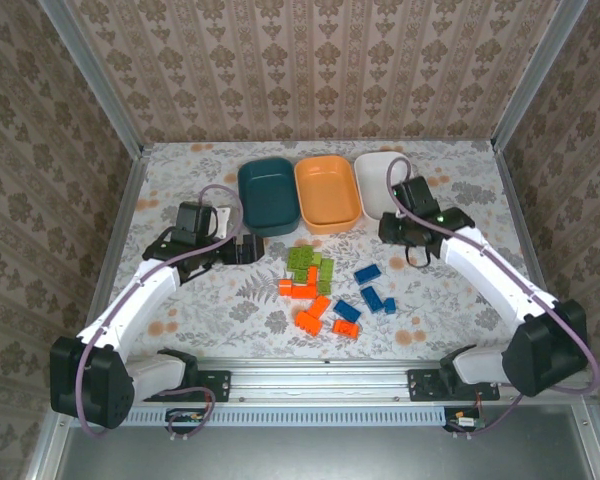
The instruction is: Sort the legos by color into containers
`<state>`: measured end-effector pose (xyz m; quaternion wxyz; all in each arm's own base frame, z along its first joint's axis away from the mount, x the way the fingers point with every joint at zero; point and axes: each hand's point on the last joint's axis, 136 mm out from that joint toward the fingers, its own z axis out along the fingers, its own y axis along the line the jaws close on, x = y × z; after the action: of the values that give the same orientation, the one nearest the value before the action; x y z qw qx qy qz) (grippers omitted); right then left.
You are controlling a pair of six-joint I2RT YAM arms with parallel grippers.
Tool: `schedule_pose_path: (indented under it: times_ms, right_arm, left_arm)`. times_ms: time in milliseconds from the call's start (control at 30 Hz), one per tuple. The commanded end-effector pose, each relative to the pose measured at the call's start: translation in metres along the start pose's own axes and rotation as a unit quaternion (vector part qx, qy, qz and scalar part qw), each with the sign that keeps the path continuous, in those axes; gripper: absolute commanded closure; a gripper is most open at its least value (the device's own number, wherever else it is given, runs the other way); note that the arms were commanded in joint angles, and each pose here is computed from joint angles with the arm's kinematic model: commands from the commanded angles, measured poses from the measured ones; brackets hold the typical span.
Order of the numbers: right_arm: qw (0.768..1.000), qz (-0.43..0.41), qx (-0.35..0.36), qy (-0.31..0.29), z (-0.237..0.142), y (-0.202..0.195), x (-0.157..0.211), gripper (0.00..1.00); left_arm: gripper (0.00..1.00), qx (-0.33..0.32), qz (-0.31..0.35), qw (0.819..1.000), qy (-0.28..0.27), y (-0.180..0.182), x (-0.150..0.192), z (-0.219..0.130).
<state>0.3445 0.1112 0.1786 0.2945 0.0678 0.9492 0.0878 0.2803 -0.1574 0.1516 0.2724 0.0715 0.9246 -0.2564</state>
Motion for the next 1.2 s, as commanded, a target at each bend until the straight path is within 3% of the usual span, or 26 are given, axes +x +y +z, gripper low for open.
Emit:
schedule_pose_path:
  times_ms: [0, 333, 733, 967, 1167]
  right_arm:
    - [0.999, -0.021, 0.030, 0.020, 0.025, -0.002, -0.019, 0.82]
    - [0.996, -0.008, 0.058, 0.062, 0.118, -0.008, -0.070, 0.82]
    - [0.991, 0.007, 0.079, 0.106, 0.183, -0.032, -0.071, 0.75]
    - [0.994, 0.004, 0.062, 0.088, 0.165, -0.028, -0.092, 0.58]
    - [0.998, 0.010, 0.042, 0.040, 0.092, -0.020, -0.108, 0.54]
  left_arm:
    - [0.00, 0.032, -0.022, 0.999, -0.007, -0.011, 0.001, -0.003]
    - [0.00, 0.040, -0.034, 0.999, -0.005, -0.016, 0.008, -0.013]
    - [0.00, 0.037, -0.040, 0.998, -0.004, -0.016, 0.010, -0.017]
    - [0.00, 0.036, -0.042, 0.998, -0.004, -0.016, 0.007, -0.016]
    - [0.00, 0.040, -0.050, 0.998, -0.009, -0.017, 0.004, -0.015]
